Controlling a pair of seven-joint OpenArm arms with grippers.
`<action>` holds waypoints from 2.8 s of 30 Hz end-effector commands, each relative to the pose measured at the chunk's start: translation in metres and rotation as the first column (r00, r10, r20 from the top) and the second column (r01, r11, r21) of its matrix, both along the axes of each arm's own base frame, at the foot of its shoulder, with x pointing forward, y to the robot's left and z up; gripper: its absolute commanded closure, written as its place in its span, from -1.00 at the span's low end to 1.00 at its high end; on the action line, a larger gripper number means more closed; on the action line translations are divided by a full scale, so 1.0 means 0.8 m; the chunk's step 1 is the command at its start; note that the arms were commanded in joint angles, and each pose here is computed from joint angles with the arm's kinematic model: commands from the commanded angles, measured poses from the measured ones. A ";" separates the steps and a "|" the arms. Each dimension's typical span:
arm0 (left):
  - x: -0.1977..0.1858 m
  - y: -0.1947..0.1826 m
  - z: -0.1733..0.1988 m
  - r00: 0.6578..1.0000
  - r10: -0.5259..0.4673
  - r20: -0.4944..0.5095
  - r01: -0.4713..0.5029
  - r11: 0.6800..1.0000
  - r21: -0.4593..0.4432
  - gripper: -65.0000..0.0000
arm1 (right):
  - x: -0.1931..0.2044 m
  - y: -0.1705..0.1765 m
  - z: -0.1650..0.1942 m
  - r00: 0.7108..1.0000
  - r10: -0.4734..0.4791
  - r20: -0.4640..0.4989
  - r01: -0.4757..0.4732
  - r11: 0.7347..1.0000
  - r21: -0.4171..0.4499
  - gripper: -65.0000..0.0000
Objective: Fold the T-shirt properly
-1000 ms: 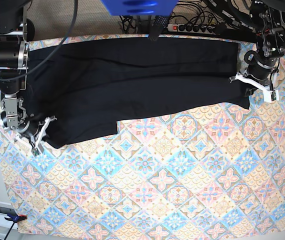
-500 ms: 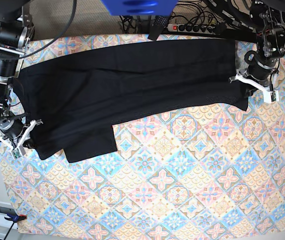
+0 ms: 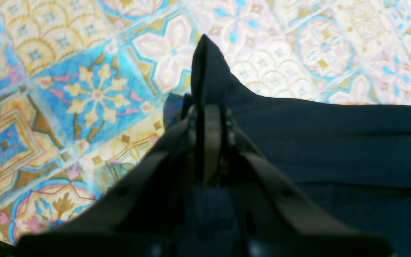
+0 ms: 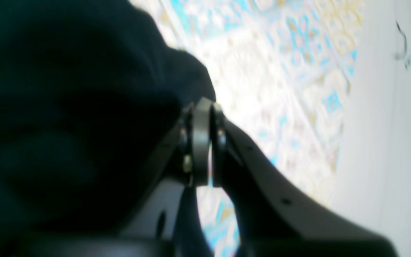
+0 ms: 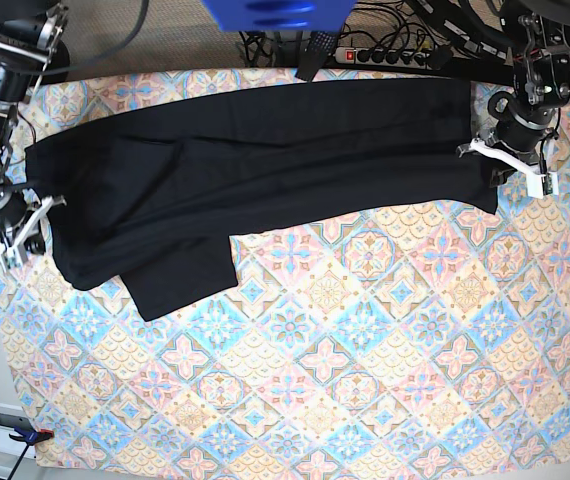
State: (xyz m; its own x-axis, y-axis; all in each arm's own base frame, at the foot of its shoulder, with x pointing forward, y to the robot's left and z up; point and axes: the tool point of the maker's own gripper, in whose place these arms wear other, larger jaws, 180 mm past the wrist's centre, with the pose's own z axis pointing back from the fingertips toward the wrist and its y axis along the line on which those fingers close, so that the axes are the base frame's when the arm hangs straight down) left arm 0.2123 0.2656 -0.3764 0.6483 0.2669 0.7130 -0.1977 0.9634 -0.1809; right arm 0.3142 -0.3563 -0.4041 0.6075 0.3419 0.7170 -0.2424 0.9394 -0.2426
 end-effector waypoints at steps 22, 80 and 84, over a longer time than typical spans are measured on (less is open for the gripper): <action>-0.024 0.002 -0.006 0.999 -0.010 -0.033 0.011 1.000 0.018 0.98 | -0.003 -0.009 0.041 1.000 0.023 0.011 -0.022 0.994 -0.111 0.61; -0.030 -0.011 -0.028 0.997 -0.025 -0.076 0.024 1.000 -0.017 0.98 | 0.058 0.087 0.015 0.958 0.250 -0.142 -0.270 0.951 -0.150 0.03; -0.029 -0.010 -0.028 0.997 -0.024 -0.075 0.023 1.000 -0.015 0.98 | 0.058 0.087 0.014 0.957 0.250 -0.144 -0.271 0.951 -0.149 0.03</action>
